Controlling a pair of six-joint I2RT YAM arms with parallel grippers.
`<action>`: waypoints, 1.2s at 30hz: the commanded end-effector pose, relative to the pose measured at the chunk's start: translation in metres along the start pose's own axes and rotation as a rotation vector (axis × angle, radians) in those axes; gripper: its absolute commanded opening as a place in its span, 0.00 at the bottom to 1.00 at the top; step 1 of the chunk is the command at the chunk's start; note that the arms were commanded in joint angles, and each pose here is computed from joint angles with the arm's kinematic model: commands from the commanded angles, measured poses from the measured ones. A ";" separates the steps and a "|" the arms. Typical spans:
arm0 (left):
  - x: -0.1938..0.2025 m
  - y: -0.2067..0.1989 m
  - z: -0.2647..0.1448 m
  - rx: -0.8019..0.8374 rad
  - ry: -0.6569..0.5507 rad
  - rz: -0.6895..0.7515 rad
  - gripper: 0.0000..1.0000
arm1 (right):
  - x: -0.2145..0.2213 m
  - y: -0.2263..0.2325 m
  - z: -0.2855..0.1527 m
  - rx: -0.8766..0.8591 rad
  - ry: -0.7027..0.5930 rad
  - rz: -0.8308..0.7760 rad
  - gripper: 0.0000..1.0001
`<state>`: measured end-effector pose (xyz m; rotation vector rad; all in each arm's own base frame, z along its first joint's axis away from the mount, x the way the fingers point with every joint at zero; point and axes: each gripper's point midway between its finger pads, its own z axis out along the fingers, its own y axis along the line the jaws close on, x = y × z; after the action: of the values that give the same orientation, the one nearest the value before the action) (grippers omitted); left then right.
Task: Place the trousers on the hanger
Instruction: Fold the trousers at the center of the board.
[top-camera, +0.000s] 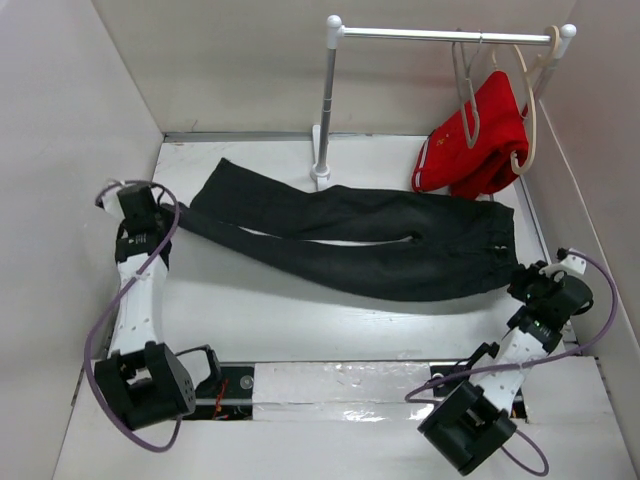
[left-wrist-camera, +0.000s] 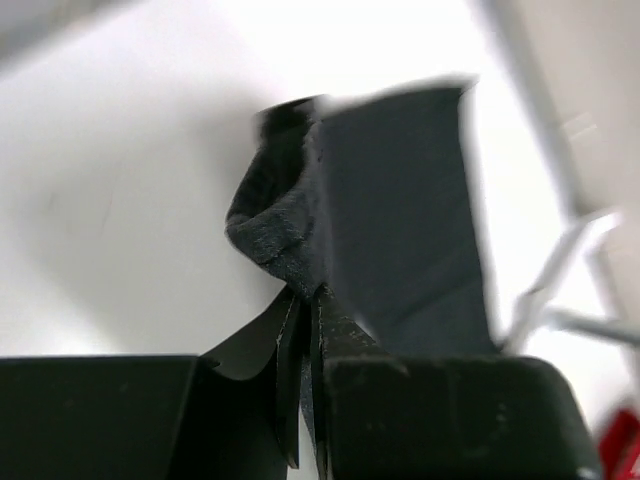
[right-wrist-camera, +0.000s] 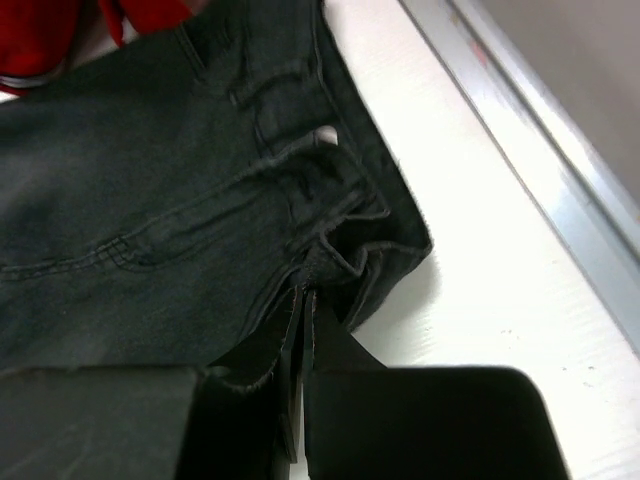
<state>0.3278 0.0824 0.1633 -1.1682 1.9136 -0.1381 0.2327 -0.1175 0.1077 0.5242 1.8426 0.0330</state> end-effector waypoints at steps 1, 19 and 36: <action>-0.050 -0.019 -0.028 0.017 -0.140 -0.001 0.00 | -0.043 0.012 -0.021 0.015 -0.062 -0.081 0.00; -0.083 -0.041 -0.089 0.148 -0.307 -0.180 0.00 | -0.163 0.041 -0.146 0.305 -0.245 -0.323 0.00; -0.094 -0.043 -0.034 0.040 -0.340 -0.131 0.00 | -0.078 0.028 -0.055 0.228 -0.087 -0.147 0.00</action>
<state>0.3295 0.1026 0.2266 -1.2478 1.6561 -0.0696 0.1921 -0.1020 0.1877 0.5157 1.9273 -0.3201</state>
